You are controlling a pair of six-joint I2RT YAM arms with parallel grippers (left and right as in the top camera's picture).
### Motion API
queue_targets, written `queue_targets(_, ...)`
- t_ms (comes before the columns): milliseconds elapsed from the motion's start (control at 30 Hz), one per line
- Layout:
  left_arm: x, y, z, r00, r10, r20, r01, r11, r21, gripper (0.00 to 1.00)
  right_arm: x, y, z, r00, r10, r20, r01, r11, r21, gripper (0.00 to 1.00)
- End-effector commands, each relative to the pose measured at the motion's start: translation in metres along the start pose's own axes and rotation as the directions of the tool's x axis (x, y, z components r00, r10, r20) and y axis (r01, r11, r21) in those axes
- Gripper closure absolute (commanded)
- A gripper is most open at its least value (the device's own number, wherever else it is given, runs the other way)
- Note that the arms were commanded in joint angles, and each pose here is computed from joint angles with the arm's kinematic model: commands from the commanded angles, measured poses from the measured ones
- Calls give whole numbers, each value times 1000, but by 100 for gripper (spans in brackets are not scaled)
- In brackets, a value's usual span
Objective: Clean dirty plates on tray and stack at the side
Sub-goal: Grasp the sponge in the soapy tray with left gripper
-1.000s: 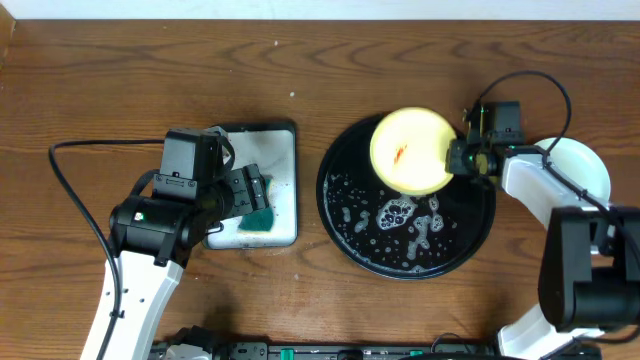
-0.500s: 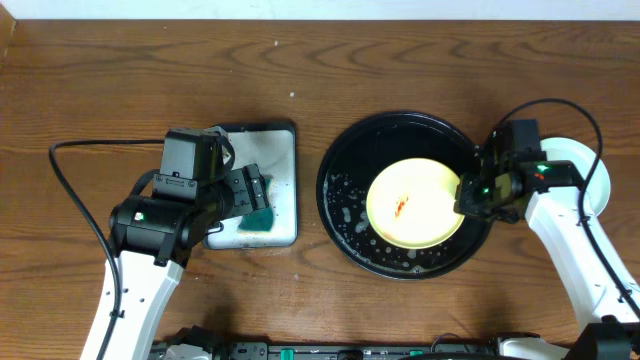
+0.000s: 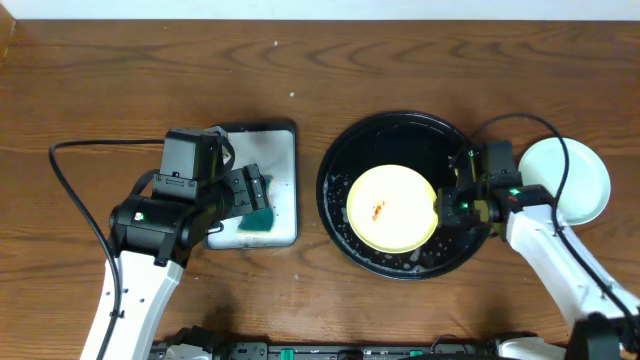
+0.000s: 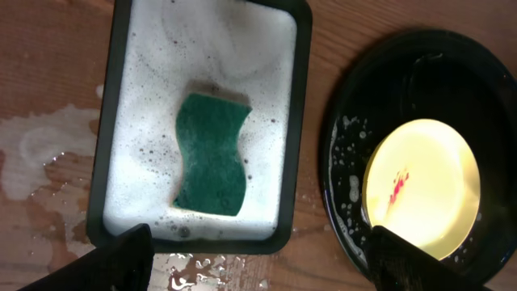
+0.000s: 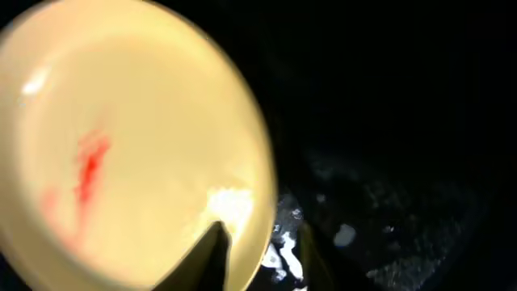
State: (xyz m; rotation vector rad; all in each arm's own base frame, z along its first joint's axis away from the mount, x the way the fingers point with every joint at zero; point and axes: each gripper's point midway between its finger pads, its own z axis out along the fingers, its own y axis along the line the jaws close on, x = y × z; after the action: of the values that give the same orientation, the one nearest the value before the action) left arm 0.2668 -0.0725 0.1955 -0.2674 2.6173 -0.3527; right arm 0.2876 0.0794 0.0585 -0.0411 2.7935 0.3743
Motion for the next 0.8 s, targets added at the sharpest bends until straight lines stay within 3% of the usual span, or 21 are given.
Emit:
queue_targets(0, 2, 12, 8, 1000, -2, -11, 2, 998, -63, 16, -28, 38, -46, 973, -178, 147, 196, 974, -116, 64)
queue_targets(233, 25, 46, 77, 991, -19, -131, -9, 977, -211, 17, -15, 47, -83, 965, -176, 193, 205, 969, -138, 63)
queue_targets(367, 39, 56, 117, 975, -36, -218, -18, 970, -243, 26, 1, 46, -82, 977, -166, 133, 186, 971, -150, 63)
queue_targets(433, 43, 57, 135, 967, -34, -251, -27, 971, -237, 35, 7, 45, -81, 981, -161, 109, 177, 973, -151, 62)
queue_targets(700, 66, 46, 180, 927, -27, -374, -27, 990, -141, 87, 8, 45, -81, 988, -117, 98, 132, 979, -153, 62)
queue_targets(767, 66, 47, 179, 926, -27, -376, -29, 989, -143, 93, 8, 44, -80, 989, -117, 95, 130, 980, -150, 61)
